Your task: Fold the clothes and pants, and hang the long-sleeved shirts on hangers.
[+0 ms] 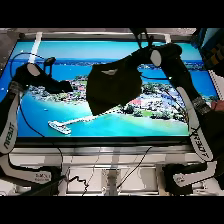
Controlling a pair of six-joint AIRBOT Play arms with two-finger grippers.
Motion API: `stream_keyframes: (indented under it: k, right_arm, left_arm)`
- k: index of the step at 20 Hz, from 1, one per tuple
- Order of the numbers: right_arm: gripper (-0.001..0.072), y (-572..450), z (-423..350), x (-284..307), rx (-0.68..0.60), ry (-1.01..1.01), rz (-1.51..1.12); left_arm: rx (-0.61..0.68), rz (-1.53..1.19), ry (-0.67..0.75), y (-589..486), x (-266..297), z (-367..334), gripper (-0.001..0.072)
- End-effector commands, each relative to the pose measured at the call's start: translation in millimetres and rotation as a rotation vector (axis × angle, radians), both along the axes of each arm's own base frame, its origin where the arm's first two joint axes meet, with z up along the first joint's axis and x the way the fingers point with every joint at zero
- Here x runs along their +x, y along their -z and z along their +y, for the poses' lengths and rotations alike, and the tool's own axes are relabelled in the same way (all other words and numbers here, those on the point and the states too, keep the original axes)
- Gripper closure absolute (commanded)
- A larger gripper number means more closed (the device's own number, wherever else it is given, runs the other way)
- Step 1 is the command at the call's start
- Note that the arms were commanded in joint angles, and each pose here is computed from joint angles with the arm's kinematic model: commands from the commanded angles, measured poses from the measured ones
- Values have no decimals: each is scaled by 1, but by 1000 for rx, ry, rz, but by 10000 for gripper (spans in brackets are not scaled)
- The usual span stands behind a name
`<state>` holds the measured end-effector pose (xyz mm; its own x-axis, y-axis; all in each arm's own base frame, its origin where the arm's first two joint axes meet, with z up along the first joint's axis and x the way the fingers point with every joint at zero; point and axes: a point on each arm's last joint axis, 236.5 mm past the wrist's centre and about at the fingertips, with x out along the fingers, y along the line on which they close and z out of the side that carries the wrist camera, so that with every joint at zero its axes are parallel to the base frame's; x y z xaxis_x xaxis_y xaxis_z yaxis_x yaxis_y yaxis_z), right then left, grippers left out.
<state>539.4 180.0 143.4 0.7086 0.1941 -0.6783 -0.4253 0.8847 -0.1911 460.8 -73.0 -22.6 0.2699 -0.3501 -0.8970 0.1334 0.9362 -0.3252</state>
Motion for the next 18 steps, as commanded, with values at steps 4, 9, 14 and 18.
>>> stream_keyframes:
  k: [4, 9, 14, 18]
  right_arm:
    - [673, 33, -58, -6, 104, 135, 182]
    - [673, 76, -146, -2, 161, 385, 314]
    - [673, 86, -259, -16, 343, 762, 370]
    - [673, 92, -290, -36, 425, 858, 441]
  left_arm:
    - [-404, 29, 112, 14, 5, -92, 28]
    - [-430, 122, 269, 14, -34, -126, 53]
    - [-514, 132, 267, 0, -37, -140, 53]
    - [-592, 125, 284, -15, -41, -175, 49]
